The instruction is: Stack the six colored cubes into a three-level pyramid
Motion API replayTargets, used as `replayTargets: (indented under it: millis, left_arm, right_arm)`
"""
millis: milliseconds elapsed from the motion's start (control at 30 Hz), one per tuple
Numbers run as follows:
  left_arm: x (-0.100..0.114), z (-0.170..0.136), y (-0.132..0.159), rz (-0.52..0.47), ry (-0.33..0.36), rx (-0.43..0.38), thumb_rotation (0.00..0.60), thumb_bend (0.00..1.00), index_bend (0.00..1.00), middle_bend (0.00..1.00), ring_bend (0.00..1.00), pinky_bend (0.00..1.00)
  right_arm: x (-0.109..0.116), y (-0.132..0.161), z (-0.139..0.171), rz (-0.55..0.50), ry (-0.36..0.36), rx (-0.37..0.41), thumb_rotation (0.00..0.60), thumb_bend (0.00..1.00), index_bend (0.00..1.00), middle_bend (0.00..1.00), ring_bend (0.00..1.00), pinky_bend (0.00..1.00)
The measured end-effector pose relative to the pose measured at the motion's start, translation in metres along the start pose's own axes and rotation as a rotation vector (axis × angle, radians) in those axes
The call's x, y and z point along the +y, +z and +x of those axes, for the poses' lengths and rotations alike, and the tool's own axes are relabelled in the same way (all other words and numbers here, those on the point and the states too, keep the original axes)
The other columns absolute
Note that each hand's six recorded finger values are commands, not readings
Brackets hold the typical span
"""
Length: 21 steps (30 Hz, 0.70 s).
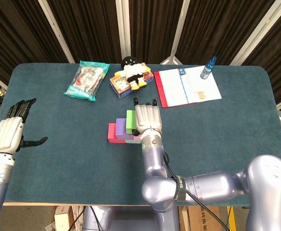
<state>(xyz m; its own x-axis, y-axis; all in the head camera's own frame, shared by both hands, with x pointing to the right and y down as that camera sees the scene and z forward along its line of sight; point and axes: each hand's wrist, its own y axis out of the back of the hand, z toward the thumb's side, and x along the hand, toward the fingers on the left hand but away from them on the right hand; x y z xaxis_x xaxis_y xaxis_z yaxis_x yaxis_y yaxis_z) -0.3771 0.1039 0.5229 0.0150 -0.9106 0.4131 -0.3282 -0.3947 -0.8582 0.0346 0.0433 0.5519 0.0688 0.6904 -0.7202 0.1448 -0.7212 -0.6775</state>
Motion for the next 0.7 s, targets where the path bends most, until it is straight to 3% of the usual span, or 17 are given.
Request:
replayTargets:
  millis: [700]
  left_arm:
    - [-0.0017,0.0005,-0.0008,0.008,-0.005,0.003,0.6,0.05,0.0,0.06,0.0,0.0]
  right_arm:
    - [-0.0075,0.0018,-0.0019,0.002,0.009,0.006,0.6,0.28,0.0,0.46,0.22,0.0]
